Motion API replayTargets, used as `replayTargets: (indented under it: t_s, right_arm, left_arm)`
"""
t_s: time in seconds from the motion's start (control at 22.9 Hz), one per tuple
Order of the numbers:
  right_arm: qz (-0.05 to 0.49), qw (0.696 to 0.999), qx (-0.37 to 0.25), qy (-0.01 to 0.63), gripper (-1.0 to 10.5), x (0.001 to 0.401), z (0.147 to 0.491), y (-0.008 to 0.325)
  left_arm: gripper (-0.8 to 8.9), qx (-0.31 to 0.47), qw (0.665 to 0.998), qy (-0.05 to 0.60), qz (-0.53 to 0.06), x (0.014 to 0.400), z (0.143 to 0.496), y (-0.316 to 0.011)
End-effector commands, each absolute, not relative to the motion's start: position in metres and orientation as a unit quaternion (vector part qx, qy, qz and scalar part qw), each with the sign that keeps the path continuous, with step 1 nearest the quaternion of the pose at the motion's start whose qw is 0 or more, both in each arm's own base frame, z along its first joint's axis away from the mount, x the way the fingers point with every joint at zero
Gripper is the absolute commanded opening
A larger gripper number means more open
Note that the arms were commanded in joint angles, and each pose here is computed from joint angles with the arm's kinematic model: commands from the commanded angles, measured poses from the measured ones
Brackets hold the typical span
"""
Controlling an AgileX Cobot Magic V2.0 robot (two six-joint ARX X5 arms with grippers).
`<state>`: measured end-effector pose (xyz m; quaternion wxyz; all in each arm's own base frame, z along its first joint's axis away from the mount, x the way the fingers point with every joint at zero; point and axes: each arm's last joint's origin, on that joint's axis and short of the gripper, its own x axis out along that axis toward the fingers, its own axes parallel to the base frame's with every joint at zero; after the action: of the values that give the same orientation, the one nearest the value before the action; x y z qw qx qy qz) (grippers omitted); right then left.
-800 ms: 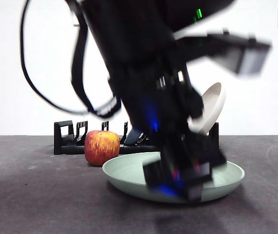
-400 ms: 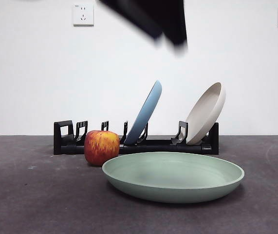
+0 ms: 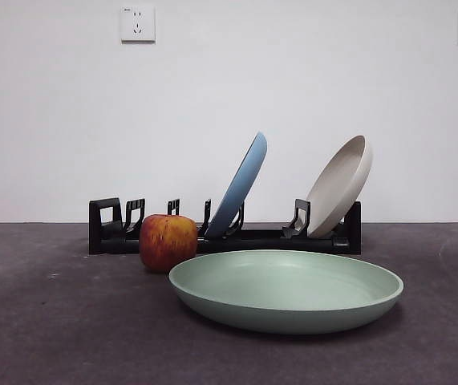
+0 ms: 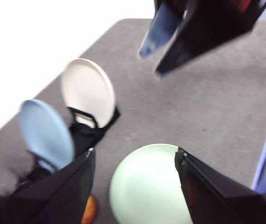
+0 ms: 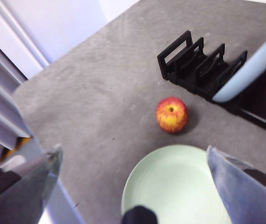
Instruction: Take the green plate from the plate rack,put the plate on the table,take the apple from the table,put the apple in the plate
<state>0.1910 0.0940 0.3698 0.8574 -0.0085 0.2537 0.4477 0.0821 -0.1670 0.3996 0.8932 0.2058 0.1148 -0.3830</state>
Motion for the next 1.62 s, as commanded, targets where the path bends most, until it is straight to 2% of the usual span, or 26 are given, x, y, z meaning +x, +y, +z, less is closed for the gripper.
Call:
replayTargets:
  t_s: [0.04, 0.44, 0.7, 0.83, 1.09, 1.62]
  right_arm:
    - [0.450, 0.855, -0.021, 0.257, 6.6, 0.208, 0.358, 0.123]
    - [0.425, 0.869, -0.046, 0.248, 6.6, 0.257, 0.306, 0.206]
    - [0.412, 0.862, -0.064, 0.288, 6.8, 0.301, 0.273, 0.249]
    - [0.400, 0.856, -0.076, 0.317, 7.3, 0.325, 0.256, 0.268]
    - [0.387, 0.849, -0.089, 0.349, 7.3, 0.349, 0.218, 0.286]
    - [0.378, 0.831, -0.100, 0.395, 7.3, 0.359, 0.164, 0.293]
  left_arm:
    - [2.92, 0.207, 0.904, 0.122, -0.355, 0.079, 0.400, -0.157]
    - [2.92, 0.251, 0.918, 0.162, -0.262, 0.073, 0.393, -0.131]
    - [2.92, 0.265, 0.914, 0.183, -0.249, 0.069, 0.389, -0.120]
    - [2.92, 0.268, 0.912, 0.185, -0.248, 0.067, 0.389, -0.116]
    - [2.91, 0.262, 0.913, 0.190, -0.248, 0.067, 0.388, -0.116]
    - [2.83, 0.261, 0.913, 0.192, -0.247, 0.067, 0.388, -0.115]
